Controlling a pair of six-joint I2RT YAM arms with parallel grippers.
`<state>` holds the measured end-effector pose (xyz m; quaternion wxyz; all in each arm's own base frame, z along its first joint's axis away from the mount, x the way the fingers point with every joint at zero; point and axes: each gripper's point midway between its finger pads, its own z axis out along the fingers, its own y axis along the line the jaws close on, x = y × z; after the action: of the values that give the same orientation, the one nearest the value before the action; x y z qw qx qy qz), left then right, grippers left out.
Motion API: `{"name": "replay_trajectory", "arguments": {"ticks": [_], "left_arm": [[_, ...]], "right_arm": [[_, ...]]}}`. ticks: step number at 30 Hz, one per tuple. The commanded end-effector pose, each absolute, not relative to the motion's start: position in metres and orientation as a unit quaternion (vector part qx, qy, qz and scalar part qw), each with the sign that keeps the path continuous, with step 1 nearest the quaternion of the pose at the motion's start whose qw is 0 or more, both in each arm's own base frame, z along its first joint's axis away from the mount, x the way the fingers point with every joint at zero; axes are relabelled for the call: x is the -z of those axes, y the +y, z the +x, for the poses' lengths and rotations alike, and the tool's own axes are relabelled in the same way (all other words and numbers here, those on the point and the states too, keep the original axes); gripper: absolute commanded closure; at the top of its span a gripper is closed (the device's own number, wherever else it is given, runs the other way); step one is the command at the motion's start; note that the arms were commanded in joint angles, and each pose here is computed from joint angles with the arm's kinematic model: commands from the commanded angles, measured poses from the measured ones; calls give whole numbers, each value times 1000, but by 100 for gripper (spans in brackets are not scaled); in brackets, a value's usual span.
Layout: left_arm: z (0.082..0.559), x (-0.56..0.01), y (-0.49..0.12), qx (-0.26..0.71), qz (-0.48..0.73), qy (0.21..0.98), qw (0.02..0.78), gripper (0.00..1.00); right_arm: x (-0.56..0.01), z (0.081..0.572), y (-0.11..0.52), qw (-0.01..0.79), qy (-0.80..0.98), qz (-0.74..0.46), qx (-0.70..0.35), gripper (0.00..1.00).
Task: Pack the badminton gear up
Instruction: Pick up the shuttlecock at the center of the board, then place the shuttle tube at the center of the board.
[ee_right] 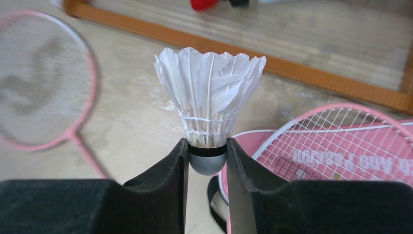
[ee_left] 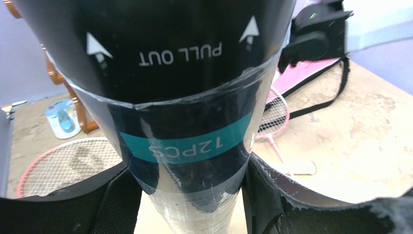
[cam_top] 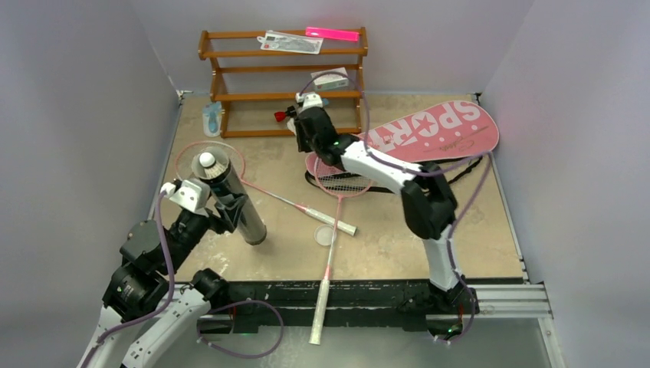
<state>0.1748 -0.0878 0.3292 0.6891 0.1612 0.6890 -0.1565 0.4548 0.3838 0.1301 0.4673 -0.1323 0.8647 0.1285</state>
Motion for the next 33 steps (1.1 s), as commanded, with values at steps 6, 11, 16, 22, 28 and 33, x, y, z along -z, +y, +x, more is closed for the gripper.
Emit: {"name": "replay_trajectory", "arguments": {"ticks": [6, 11, 16, 22, 28, 33], "left_arm": [[165, -336, -129, 262, 199, 654, 681, 77], [170, -319, -149, 287, 223, 657, 660, 77], [179, -309, -163, 312, 218, 647, 661, 77], [193, -303, -186, 349, 217, 643, 646, 78], [208, -307, -207, 371, 231, 625, 647, 79], [225, -302, -215, 362, 235, 624, 651, 79]], "right_arm": [[-273, 374, 358, 528, 786, -176, -269, 76], [-295, 324, 327, 530, 769, -185, -306, 77], [-315, 286, 289, 556, 747, -170, -322, 78], [-332, 260, 253, 572, 742, -148, -316, 78], [-341, 235, 223, 584, 735, -121, -324, 78], [-336, 218, 203, 580, 740, -112, -321, 78]]}}
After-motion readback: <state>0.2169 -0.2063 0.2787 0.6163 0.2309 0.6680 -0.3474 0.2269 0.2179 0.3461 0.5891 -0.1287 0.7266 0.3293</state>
